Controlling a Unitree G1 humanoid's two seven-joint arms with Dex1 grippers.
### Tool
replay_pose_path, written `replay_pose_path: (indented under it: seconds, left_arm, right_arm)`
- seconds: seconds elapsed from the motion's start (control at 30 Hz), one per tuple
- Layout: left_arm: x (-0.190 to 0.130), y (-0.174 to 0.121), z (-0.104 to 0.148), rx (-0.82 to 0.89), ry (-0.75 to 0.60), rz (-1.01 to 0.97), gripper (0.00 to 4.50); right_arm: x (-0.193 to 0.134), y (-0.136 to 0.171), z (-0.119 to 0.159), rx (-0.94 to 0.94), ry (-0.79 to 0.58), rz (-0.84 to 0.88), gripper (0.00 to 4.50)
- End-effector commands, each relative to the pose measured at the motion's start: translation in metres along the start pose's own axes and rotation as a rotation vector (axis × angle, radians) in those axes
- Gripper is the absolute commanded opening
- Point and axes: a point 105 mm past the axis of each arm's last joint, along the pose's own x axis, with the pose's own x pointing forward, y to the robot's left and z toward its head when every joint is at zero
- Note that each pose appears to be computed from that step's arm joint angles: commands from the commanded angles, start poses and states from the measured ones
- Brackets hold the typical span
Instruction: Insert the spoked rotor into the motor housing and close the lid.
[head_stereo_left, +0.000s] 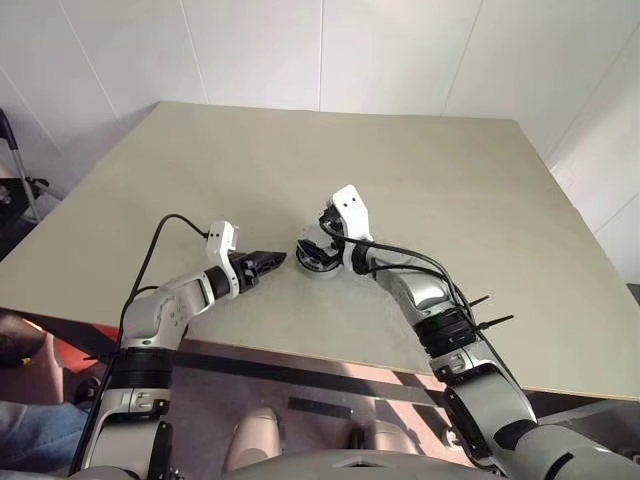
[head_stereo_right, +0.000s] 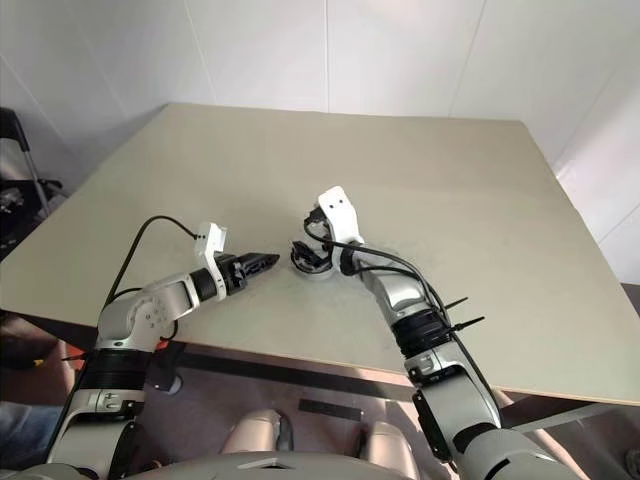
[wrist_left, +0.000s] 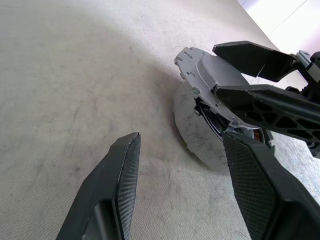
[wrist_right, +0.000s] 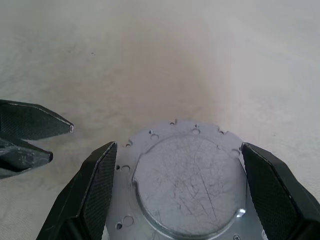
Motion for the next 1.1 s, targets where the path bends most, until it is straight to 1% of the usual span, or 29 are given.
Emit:
replay_pose_path:
  seconds: [0.03, 0.13, 0.2, 0.23, 0.43, 0.5, 0.57, 0.77, 0.93, 1.1]
  left_arm:
    - [-0.003, -0.003, 0.016, 0.046, -0.047, -0.009, 2.77]
    - [-0.006, -0.002, 0.017, 0.046, -0.051, -0.008, 2.77]
    - [-0.008, -0.001, 0.019, 0.046, -0.055, -0.009, 2.77]
    - [-0.009, -0.001, 0.021, 0.046, -0.058, -0.009, 2.77]
    - [-0.017, 0.004, 0.027, 0.039, -0.083, -0.001, 2.77]
    - [-0.02, 0.005, 0.028, 0.035, -0.087, -0.001, 2.77]
    - [-0.021, 0.006, 0.026, 0.032, -0.083, 0.006, 2.77]
    - [-0.018, 0.005, 0.021, 0.028, -0.076, 0.005, 2.77]
    - [-0.017, 0.004, 0.02, 0.027, -0.072, 0.005, 2.77]
    - [-0.017, 0.005, 0.02, 0.028, -0.067, 0.008, 2.77]
  right_arm:
    - [-0.001, -0.004, -0.001, -0.01, -0.009, -0.014, 4.46]
    - [-0.002, -0.007, -0.005, -0.005, 0.001, -0.025, 3.85]
    - [-0.002, -0.008, -0.004, -0.009, -0.002, -0.028, 3.24]
    - [-0.003, -0.008, -0.001, -0.008, -0.013, -0.026, 3.17]
    - [-0.008, -0.012, 0.015, -0.01, -0.057, -0.017, 3.17]
    - [-0.014, -0.009, 0.023, 0.03, -0.084, 0.027, 3.17]
    - [-0.019, -0.006, 0.025, 0.066, -0.086, 0.076, 3.17]
    - [-0.021, -0.003, 0.012, 0.064, -0.045, 0.098, 3.17]
    - [-0.022, 0.004, 0.002, -0.009, -0.015, 0.119, 3.17]
    - [-0.025, 0.006, 0.0, -0.019, -0.027, 0.14, 3.17]
